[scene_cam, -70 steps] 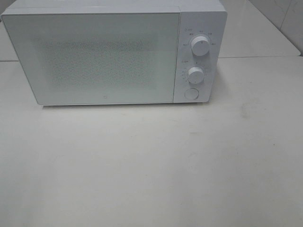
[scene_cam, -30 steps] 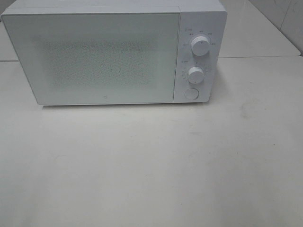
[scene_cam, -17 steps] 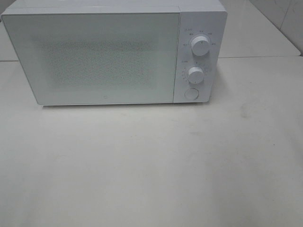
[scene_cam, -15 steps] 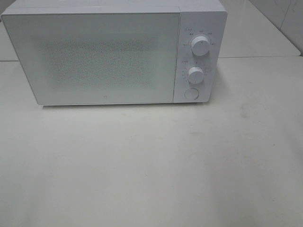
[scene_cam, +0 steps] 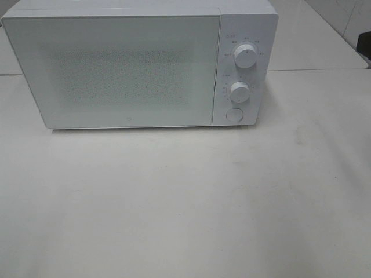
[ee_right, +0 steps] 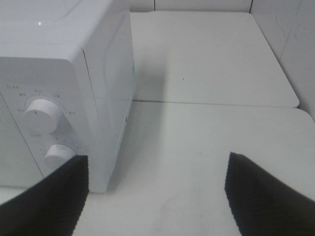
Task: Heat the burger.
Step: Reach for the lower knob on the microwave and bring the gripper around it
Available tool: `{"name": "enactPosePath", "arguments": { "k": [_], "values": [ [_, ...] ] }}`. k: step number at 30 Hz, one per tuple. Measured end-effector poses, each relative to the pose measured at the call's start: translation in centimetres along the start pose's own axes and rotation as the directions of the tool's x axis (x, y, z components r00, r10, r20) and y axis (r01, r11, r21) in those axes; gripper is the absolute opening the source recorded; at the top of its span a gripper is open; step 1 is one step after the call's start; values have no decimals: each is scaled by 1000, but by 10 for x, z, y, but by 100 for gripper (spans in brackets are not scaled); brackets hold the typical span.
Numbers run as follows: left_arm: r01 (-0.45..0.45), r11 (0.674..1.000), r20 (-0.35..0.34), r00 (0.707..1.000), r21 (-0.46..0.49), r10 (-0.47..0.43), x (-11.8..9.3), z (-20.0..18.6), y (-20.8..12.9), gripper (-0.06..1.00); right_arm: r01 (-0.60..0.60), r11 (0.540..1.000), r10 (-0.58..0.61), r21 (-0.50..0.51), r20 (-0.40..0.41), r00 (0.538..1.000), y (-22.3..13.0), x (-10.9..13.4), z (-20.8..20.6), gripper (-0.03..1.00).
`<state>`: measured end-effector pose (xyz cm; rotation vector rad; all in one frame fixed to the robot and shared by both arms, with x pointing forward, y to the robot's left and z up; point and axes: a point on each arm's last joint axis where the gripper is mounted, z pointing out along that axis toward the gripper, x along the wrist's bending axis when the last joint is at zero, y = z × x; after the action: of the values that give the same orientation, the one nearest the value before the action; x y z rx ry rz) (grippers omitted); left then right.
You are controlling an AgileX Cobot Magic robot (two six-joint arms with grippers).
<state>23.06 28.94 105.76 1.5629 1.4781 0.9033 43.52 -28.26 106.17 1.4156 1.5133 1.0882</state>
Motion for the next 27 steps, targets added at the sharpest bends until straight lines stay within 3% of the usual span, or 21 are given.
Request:
{"name": "enactPosePath", "arguments": {
  "k": [10,18,27],
  "values": [
    [0,1000,0,1000,0,0,0,0,0,98,-6,997,4,-71,-27,1000,-5,2,32,75],
    [0,1000,0,1000,0,0,0,0,0,98,11,980,-11,-197,2,1000,-41,9,50,75],
    [0,1000,0,1000,0,0,0,0,0,98,25,983,-13,-181,69,998,-67,23,59,75]
  ]
}}
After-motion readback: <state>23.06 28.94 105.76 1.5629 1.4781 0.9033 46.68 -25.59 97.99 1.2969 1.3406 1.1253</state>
